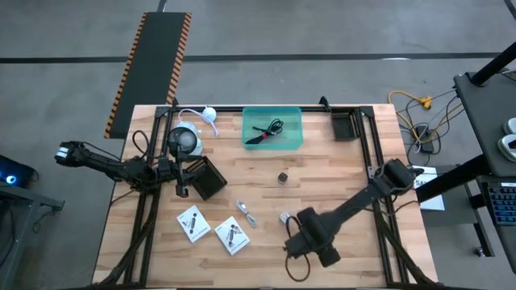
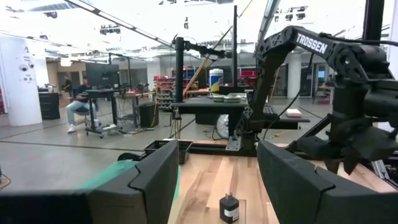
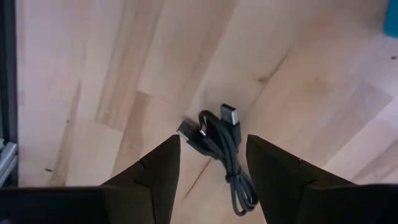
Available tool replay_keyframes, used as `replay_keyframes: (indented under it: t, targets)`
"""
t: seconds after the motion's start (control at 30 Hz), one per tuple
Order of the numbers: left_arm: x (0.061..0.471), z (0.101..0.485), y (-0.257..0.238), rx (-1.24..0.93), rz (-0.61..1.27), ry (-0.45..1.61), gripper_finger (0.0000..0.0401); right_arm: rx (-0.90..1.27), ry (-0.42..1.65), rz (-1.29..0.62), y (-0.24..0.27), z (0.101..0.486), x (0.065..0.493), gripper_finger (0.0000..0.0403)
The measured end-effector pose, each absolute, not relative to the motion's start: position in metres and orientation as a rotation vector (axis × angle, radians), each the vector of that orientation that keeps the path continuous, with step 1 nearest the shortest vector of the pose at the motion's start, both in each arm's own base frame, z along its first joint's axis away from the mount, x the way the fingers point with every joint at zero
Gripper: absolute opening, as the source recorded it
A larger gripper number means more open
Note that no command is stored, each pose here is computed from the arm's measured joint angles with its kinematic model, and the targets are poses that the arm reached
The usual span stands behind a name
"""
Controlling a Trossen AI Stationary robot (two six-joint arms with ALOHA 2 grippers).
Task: Pick and place items into bin
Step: Put the black charger cable into the green bin
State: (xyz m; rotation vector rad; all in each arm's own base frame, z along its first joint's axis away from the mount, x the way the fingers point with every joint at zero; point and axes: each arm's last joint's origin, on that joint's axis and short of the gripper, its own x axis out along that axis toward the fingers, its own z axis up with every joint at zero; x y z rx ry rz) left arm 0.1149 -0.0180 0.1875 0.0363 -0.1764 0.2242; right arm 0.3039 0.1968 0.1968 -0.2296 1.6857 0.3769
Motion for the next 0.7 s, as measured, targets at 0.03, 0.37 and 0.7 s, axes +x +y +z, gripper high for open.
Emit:
replay_keyframes:
  t: [0.03,0.37,0.7]
  targets:
    - [0.115,0.187,-0.018,0.037,0.224,-0.175,0.0203,-0.234,1.691,0.375,0.198,0.195,0.302,0.0169]
    - [0.118,0.183,-0.019,0.052,0.222,-0.137,0.0203,-0.228,1.761,0.317,0.193,0.169,0.289,0.0164]
    - [0.119,0.182,-0.019,0.060,0.222,-0.126,0.0203,-0.226,1.739,0.331,0.189,0.147,0.284,0.0156]
